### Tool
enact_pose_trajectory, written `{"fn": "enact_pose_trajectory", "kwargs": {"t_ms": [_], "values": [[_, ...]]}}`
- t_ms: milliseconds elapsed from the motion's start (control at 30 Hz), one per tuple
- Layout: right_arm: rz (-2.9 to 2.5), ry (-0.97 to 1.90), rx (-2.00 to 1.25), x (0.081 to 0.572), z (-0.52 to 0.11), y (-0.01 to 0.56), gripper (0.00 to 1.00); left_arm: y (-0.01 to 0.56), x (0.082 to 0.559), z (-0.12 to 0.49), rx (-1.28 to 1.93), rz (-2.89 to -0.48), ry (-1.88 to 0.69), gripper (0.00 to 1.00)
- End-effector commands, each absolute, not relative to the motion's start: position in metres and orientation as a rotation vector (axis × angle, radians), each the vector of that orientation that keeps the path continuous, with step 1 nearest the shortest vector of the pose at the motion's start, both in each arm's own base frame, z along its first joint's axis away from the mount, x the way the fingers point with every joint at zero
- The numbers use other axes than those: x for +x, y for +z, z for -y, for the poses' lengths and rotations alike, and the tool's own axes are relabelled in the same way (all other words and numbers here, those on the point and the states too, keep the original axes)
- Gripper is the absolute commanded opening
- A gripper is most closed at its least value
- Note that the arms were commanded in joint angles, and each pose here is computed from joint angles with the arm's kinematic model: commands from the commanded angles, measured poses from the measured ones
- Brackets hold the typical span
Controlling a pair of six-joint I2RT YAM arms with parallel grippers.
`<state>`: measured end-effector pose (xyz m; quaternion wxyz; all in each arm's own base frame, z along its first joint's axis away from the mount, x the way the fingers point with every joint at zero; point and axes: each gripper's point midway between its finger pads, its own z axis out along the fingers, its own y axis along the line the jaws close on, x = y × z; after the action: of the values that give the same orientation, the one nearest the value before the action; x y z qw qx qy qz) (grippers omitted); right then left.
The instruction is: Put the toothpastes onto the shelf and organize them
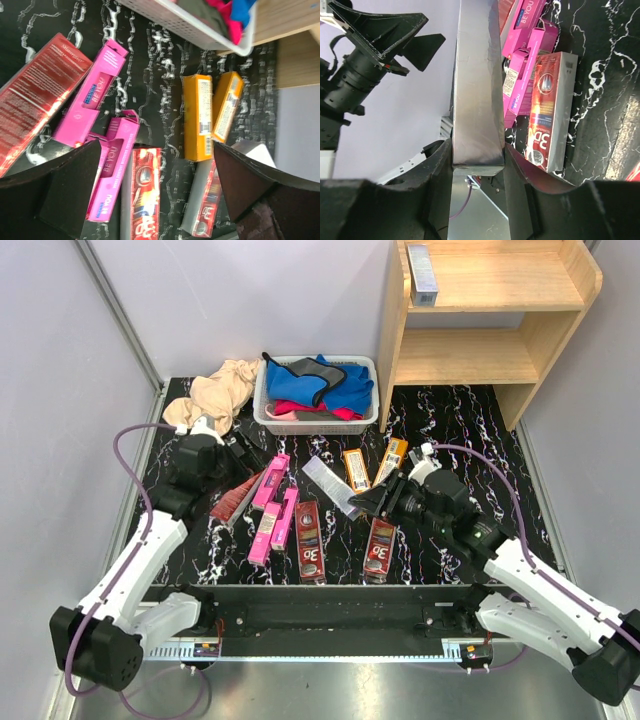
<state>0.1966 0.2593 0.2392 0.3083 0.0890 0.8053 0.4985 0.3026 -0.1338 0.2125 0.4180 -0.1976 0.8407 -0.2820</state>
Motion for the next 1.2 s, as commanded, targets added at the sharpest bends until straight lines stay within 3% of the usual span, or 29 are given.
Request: {"fn": "enact_pose_trajectory", "kwargs": {"t_ms": [0, 600, 1167], "values": [[-1.989, 1.315, 0.189, 0.204, -0.256, 0.283, 0.2, 0.224, 0.31, 0.128, -0.414, -2.117, -0.516, 0.99], [-1.769, 1.226, -0.02, 0.267, -0.271, 0.425, 0.19, 0.218, 0.312, 0.158, -0.294, -2.177, -0.523, 0.99], [-1.472, 1.088, 0.049, 0.361, -0.196, 0.569, 0.2, 0.213, 0.31, 0.165, -0.255, -2.204, -0.546, 0.99]]}}
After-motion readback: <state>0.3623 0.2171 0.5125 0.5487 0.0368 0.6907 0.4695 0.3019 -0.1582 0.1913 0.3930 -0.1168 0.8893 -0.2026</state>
